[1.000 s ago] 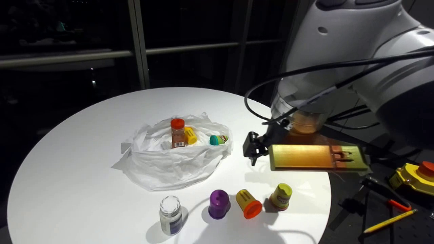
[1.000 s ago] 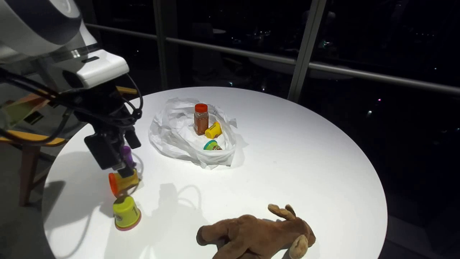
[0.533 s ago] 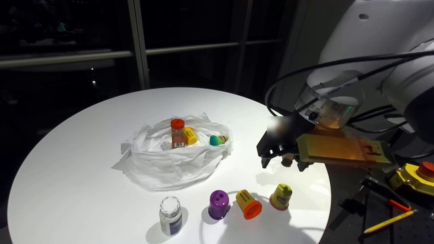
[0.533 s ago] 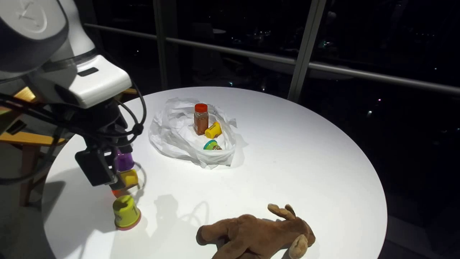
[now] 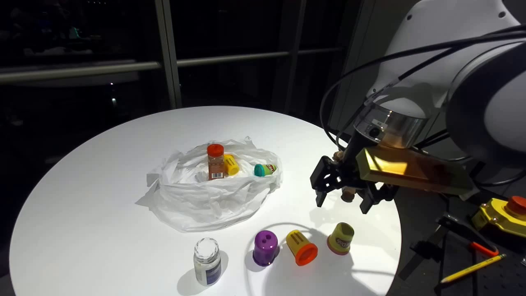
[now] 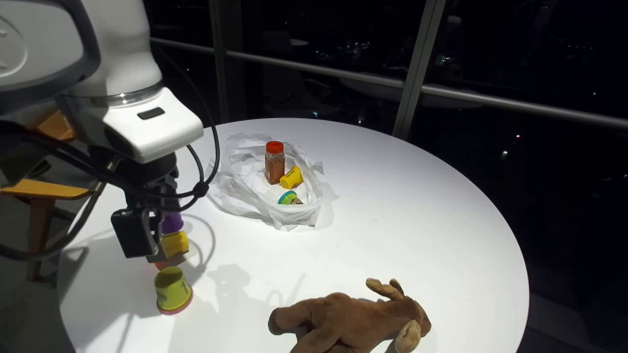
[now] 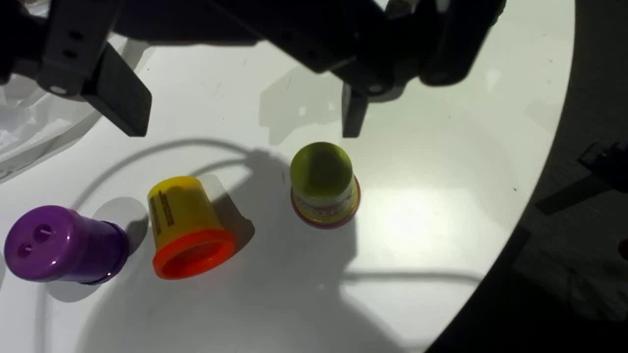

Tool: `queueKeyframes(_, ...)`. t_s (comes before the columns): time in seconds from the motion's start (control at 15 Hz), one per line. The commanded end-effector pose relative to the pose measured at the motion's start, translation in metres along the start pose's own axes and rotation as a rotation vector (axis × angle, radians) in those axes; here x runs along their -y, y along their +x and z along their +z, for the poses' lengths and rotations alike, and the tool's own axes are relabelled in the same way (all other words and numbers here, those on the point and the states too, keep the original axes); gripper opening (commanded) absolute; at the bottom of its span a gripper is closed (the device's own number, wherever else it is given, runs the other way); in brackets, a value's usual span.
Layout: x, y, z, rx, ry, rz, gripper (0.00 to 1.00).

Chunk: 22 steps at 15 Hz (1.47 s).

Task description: Pick up all the objects from the table and put them on the plastic

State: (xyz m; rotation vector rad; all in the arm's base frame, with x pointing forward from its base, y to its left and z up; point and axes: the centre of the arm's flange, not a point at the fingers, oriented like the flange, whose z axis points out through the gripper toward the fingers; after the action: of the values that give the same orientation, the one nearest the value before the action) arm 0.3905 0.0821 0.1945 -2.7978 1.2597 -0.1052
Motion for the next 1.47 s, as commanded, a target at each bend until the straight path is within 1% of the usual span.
queueKeyframes(0.0, -0.015, 0.012, 0.021, 0.032, -0.026, 0.036, 1.0)
queueKeyframes(0.33, -0.024, 0.026, 0.056, 0.064, -0.105, 0.07, 1.0)
queueKeyframes(0.8, -0.013, 0.037, 0.084, 0.04, -0.143, 0.04, 1.0)
queueKeyframes(1.13, -0.01, 0.025, 0.098, 0.06, -0.163, 0.016, 1.0)
queueKeyframes(1.4, -0.015, 0.001, 0.105, 0.042, -0.166, -0.026, 1.0)
